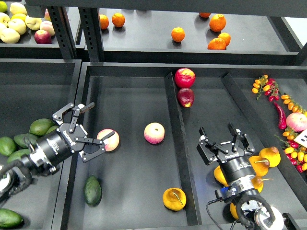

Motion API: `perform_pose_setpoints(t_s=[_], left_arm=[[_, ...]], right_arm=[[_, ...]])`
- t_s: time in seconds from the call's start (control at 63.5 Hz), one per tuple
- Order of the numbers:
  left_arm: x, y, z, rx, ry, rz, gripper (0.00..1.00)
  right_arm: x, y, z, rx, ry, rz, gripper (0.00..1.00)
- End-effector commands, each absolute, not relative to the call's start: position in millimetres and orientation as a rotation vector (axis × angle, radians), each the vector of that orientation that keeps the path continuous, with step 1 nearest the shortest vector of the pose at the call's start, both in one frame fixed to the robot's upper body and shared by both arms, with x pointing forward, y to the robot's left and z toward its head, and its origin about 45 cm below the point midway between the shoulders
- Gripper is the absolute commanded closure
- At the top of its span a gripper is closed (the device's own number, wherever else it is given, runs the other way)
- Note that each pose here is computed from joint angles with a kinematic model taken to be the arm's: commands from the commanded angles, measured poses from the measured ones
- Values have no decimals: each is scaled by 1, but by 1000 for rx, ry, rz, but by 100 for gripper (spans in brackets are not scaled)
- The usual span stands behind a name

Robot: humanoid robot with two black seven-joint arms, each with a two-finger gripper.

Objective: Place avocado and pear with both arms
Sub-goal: 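Move the left gripper toward the dark green avocado near the robot, then lower the open left gripper around the avocado and close it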

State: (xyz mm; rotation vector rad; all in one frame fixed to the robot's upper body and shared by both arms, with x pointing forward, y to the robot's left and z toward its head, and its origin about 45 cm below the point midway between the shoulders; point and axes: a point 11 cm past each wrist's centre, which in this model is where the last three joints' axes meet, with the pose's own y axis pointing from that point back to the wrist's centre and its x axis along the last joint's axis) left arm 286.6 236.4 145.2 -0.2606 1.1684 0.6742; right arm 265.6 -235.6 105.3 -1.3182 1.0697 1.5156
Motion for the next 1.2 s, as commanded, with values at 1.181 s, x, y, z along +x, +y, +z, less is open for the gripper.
perform_pose_setpoints(t_s=[1.181], left_arm=[[313, 194, 119, 1176, 453, 365, 0]], right_arm=[[335, -237, 163, -1392, 1010, 1427, 0]])
